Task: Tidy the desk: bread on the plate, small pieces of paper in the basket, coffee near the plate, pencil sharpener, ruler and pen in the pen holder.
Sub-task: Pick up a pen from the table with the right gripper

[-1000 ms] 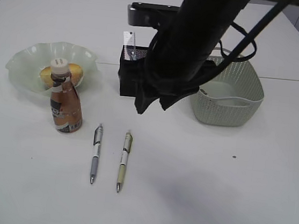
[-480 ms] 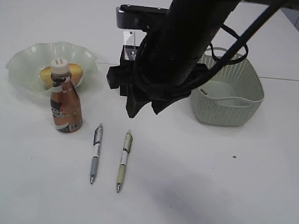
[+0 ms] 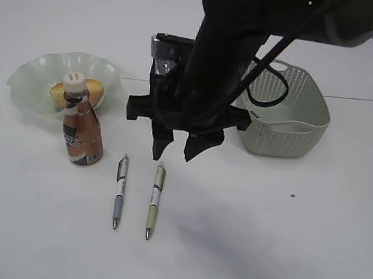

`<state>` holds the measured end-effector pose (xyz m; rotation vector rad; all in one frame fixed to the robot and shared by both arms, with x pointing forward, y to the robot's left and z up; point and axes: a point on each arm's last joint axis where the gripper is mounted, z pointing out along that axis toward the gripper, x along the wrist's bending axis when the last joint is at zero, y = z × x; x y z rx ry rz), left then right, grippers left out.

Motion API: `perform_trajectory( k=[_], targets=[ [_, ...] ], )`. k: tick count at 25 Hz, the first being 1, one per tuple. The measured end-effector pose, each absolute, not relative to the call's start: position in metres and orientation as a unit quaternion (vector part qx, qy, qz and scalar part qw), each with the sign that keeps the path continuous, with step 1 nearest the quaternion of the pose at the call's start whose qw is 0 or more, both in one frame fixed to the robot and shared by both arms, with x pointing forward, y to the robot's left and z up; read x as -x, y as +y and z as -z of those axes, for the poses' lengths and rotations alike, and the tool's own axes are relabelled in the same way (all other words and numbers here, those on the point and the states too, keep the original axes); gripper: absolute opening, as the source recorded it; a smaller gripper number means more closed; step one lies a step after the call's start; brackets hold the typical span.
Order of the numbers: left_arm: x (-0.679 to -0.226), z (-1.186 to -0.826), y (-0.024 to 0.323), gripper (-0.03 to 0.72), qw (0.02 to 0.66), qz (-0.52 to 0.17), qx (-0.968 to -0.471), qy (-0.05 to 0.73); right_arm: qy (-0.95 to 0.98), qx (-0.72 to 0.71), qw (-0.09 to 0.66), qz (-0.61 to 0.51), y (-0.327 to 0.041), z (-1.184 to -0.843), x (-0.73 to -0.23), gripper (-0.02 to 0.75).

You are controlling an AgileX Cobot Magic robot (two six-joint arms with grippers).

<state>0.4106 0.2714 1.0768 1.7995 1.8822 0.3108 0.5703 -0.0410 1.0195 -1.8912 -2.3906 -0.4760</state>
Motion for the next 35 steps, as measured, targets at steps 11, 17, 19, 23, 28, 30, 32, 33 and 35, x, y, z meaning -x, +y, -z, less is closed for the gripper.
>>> perform_trajectory(
  k=[11,17,19,23,28,30,32,33,35],
  targets=[
    [-0.411,-1.077,0.271,0.241,0.256,-0.115,-0.663,0.694,-0.754,0.642,0.04,0.134,-0.028,-0.991,-0.587,0.365],
    [-0.411,-1.077,0.271,0.241,0.256,-0.115,-0.663,0.694,-0.735,0.66,0.042,0.15,-0.012,-0.987,-0.609,0.365],
    [-0.411,-1.077,0.271,0.241,0.256,-0.115,-0.663,0.694,-0.731,0.663,0.042,0.154,-0.006,-0.985,-0.617,0.365],
    [-0.411,-1.077,0.271,0.24,0.256,-0.115,-0.663,0.694,-0.733,0.667,0.051,0.123,0.002,-0.963,-0.627,0.365],
    [-0.411,-1.077,0.271,0.24,0.256,-0.115,-0.663,0.694,-0.73,0.677,0.033,0.09,0.005,-0.941,-0.638,0.365],
    [-0.411,-1.077,0.271,0.24,0.256,-0.115,-0.663,0.694,-0.725,0.683,0.017,0.089,0.003,-0.94,-0.642,0.365],
    [-0.411,-1.077,0.272,0.24,0.256,-0.115,-0.664,0.693,-0.725,0.683,0.005,0.087,0.003,-0.938,-0.644,0.365],
    [-0.411,-1.077,0.272,0.24,0.256,-0.115,-0.664,0.693,-0.725,0.683,0.004,0.086,0.003,-0.937,-0.645,0.365],
    [-0.411,-1.077,0.272,0.24,0.256,-0.115,-0.664,0.693,-0.726,0.683,0.003,0.08,0.003,-0.931,-0.646,0.365]
  ],
)
